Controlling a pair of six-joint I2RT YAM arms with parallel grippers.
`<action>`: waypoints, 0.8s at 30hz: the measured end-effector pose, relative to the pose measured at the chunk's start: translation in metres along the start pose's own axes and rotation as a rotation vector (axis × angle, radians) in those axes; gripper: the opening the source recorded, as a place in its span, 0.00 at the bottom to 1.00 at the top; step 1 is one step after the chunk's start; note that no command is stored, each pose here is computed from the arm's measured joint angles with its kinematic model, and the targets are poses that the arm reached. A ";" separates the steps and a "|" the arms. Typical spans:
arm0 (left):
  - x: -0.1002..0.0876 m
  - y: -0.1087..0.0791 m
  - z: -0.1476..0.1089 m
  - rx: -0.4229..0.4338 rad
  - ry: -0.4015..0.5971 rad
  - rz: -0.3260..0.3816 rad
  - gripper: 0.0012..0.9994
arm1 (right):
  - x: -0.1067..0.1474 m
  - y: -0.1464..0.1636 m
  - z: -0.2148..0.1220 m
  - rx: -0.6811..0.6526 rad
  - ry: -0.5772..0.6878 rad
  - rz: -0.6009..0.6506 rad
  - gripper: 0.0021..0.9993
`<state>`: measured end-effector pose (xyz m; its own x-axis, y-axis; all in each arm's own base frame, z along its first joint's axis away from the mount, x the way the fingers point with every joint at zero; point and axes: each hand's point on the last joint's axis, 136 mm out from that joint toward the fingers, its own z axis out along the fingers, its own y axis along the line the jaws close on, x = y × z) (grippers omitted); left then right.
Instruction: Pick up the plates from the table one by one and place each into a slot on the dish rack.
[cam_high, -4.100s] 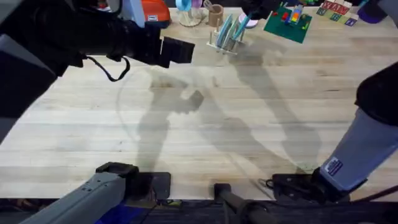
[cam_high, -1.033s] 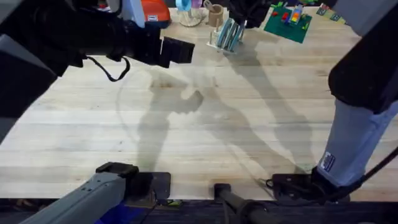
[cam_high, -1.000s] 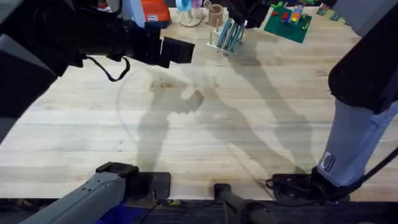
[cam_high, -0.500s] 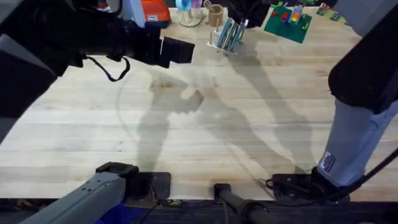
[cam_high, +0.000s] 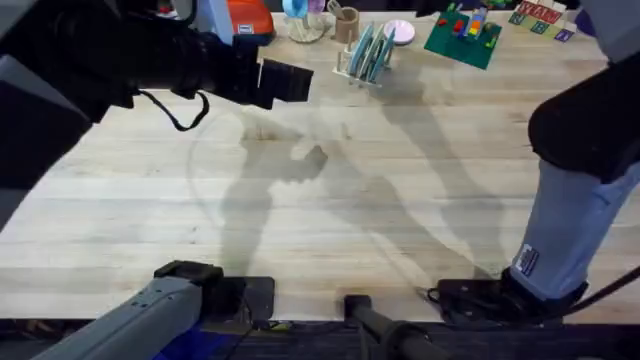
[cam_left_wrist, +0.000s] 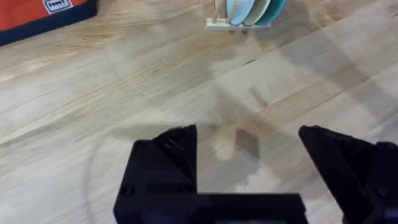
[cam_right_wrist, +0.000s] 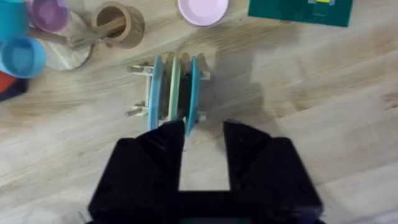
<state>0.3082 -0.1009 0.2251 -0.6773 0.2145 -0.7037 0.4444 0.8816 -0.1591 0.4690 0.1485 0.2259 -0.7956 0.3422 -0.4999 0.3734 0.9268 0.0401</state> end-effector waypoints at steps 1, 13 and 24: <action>0.000 0.000 0.000 0.000 0.000 0.000 1.00 | 0.000 -0.001 -0.003 0.001 0.001 -0.004 0.48; 0.000 0.000 0.000 0.000 0.000 0.000 1.00 | -0.008 -0.004 -0.023 -0.015 -0.019 -0.172 0.99; 0.000 0.000 0.000 0.000 0.000 0.000 1.00 | -0.004 -0.033 -0.059 -0.113 0.072 -0.272 1.00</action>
<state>0.3083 -0.1009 0.2250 -0.6773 0.2145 -0.7037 0.4444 0.8816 -0.1591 0.4320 0.1259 0.2772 -0.8923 0.0852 -0.4433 0.0895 0.9959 0.0113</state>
